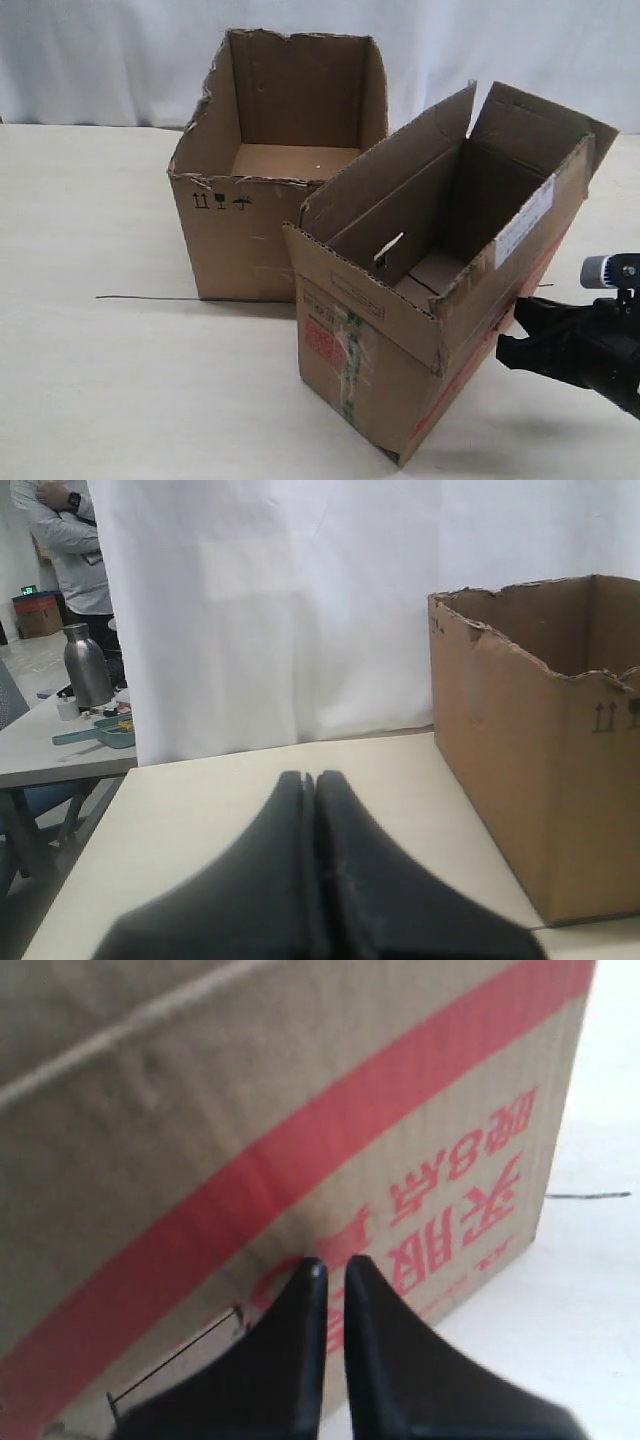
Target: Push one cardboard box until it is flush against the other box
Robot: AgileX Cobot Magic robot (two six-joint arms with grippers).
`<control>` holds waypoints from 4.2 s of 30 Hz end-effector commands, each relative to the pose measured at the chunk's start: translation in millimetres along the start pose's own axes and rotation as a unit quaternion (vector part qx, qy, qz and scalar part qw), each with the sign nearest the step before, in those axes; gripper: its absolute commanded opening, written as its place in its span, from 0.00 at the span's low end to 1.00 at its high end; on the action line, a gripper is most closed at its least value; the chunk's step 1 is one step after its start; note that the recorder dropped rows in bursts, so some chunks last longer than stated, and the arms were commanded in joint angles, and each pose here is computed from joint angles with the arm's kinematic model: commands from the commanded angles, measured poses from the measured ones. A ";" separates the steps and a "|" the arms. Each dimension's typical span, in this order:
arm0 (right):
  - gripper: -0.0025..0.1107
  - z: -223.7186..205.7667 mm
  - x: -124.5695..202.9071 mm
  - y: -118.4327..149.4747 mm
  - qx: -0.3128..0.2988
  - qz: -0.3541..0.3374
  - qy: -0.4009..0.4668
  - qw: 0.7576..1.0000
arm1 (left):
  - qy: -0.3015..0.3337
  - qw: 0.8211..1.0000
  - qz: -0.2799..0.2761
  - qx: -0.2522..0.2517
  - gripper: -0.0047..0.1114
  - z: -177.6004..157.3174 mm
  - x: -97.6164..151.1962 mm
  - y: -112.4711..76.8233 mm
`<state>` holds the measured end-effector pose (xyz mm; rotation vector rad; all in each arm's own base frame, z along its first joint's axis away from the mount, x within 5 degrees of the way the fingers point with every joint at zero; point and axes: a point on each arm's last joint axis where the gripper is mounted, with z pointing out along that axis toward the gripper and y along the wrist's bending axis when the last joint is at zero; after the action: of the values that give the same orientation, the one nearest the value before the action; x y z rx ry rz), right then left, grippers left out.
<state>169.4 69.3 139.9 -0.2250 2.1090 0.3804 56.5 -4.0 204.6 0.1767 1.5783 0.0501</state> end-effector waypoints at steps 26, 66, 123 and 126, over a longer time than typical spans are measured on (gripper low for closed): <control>0.07 -20.5 -4.0 -5.7 0.028 0.011 -0.072 0.997 | -0.003 1.000 0.001 -0.001 0.04 -0.2 0.3 -0.1; 0.07 -100.5 -147.6 205.2 -0.157 -0.378 0.299 0.862 | -0.007 1.000 0.001 -0.001 0.04 -0.2 -0.4 -0.1; 0.07 6.0 -152.9 132.8 0.099 -0.412 0.255 0.869 | -0.006 1.000 0.001 -0.001 0.04 -0.2 -0.2 -0.1; 0.07 -14.6 -165.2 134.3 0.072 -0.382 0.230 0.892 | -0.006 1.000 0.001 -0.001 0.04 -0.2 -0.2 -0.1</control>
<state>211.9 198.5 291.2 -1.1637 2.2989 -0.4296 56.5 -4.0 204.6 0.1767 1.5783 0.0501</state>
